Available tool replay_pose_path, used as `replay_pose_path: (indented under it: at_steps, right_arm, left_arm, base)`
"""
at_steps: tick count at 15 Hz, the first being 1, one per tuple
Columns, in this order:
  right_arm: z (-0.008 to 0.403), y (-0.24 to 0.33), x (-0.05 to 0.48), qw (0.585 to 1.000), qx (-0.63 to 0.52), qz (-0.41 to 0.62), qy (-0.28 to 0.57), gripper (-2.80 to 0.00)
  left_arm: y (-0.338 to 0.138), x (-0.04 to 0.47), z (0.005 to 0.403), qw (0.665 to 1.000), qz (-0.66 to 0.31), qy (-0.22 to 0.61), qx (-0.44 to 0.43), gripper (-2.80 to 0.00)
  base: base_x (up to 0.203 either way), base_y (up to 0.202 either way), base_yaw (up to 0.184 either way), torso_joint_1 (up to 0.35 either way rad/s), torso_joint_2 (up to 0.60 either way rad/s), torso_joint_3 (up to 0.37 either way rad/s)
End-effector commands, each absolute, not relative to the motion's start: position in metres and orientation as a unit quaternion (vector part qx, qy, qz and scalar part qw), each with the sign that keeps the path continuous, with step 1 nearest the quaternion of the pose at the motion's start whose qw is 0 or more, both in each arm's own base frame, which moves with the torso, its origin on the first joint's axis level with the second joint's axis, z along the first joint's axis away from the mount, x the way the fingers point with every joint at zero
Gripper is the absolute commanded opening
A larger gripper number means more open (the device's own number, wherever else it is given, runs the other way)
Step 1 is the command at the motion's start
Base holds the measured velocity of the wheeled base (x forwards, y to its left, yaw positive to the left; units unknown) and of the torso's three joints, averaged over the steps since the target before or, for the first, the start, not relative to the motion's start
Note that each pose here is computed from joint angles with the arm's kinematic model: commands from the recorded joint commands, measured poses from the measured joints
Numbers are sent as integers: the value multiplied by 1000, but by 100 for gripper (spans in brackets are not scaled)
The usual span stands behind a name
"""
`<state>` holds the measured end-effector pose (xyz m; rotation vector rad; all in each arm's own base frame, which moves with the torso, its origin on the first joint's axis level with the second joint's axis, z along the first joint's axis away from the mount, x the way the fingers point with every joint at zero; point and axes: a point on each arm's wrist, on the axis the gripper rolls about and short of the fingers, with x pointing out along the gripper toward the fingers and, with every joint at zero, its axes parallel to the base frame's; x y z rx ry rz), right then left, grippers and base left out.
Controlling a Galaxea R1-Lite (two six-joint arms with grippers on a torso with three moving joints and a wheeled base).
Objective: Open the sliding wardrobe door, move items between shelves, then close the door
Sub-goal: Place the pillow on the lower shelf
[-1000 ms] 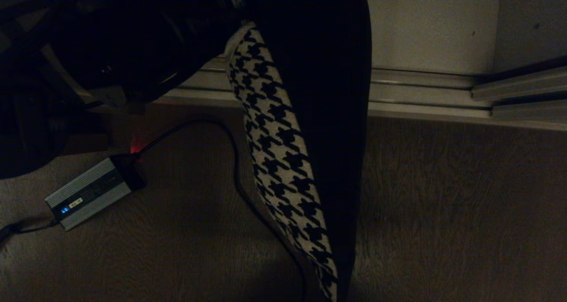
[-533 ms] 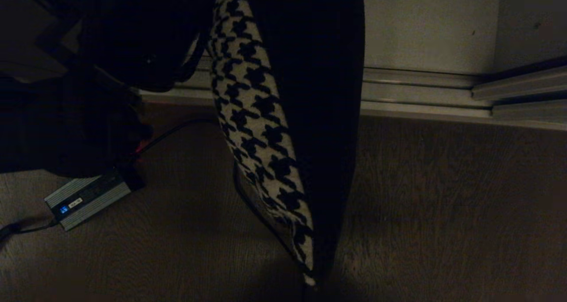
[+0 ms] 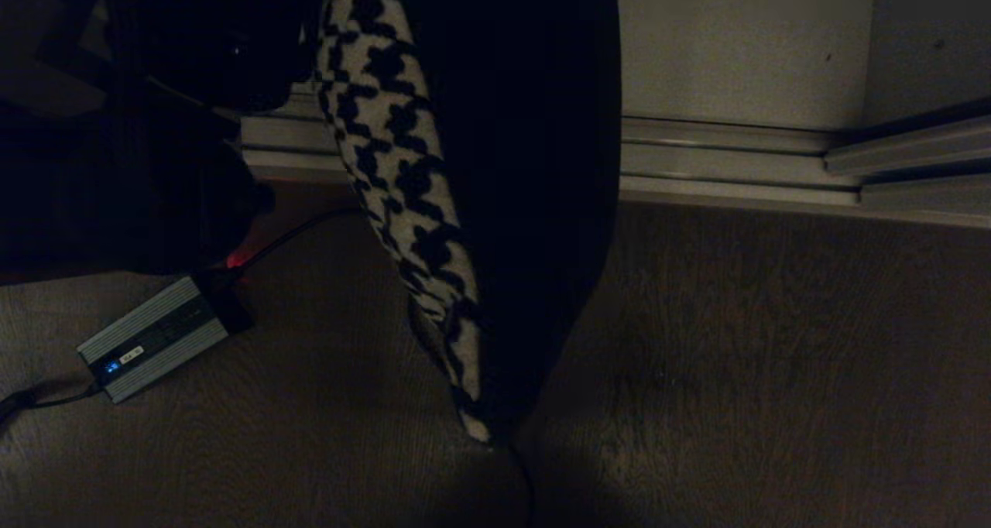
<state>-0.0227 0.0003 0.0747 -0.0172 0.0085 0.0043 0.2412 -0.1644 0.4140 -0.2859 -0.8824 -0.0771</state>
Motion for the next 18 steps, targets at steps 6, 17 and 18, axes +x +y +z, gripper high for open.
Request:
replay_pose_path:
  at_steps: [6, 17, 18]
  right_arm:
    - [73, 0, -23, 1000, -8, 2, 5, -280]
    - [74, 0, -23, 1000, -9, 2, 5, -280]
    - [74, 0, -23, 1000, -9, 2, 5, -280]
  left_arm:
    - [-134, 271, 435, 829, 61, -538, -139, -280]
    - [-177, 321, 392, 831, 80, -540, -103, -280]
    - [-182, 317, 395, 828, 76, -545, -111, -280]
  base:
    - [0, 0, 0, 0, 0, 0]
    - [0, 0, 0, 0, 0, 0]
    - [0, 0, 0, 0, 0, 0]
